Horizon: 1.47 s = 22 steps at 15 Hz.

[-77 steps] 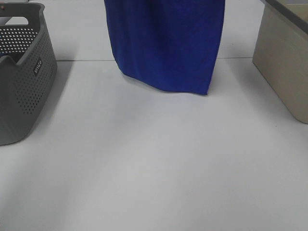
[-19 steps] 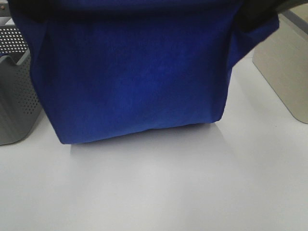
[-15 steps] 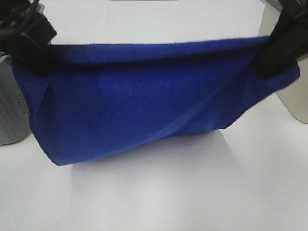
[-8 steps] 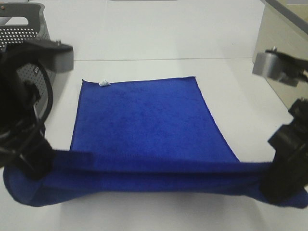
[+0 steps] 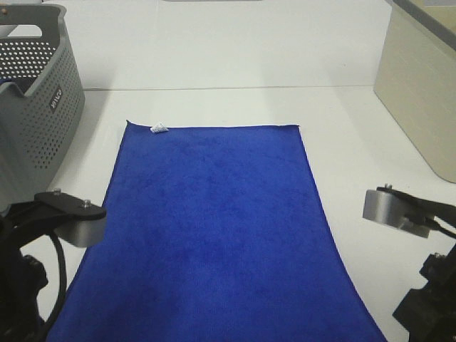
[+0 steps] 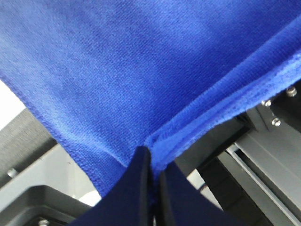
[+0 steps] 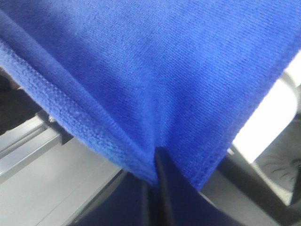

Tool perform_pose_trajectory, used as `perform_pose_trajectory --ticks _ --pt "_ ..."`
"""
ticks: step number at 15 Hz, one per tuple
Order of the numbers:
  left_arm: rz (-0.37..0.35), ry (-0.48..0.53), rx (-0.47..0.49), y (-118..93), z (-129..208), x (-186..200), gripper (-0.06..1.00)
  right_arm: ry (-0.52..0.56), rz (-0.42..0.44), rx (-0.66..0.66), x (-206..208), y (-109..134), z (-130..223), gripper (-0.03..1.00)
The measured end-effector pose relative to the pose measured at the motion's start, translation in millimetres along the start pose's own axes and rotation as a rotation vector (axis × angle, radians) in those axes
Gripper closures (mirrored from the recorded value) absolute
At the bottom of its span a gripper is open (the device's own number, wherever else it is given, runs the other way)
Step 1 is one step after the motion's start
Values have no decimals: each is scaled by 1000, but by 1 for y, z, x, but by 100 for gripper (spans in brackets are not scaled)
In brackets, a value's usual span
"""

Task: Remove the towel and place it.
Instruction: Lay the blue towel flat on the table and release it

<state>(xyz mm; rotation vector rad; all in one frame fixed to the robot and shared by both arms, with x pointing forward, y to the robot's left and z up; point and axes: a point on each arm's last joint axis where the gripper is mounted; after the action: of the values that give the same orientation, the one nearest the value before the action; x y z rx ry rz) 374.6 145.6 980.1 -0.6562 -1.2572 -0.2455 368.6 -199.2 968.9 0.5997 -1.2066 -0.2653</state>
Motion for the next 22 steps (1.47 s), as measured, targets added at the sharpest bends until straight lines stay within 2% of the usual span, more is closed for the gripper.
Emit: perform_pose_trajectory --ticks 6,9,16,22 --pt "-2 5 25 5 -5 -15 94 105 -6 -7 -16 -11 -8 95" --pt "-4 84 43 12 -18 -39 94 212 -8 -52 -33 -23 -18 95" --pt "-17 225 25 26 -58 -85 94 364 34 -181 -76 -57 -38 95" --pt "10 301 1 27 -63 -94 94 366 53 -198 -83 -64 -41 95"
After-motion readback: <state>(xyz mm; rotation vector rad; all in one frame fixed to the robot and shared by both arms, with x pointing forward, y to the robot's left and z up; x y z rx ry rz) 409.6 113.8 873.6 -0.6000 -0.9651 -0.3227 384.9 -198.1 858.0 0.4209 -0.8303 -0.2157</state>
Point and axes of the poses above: a point on each arm's last joint axis where the gripper is mounted, x pointing back along that axis away from the gripper, y along the wrist's bending axis when the last joint is at zero, z = x × y, and after that the axes turned 2 degrees about -x, right-handed
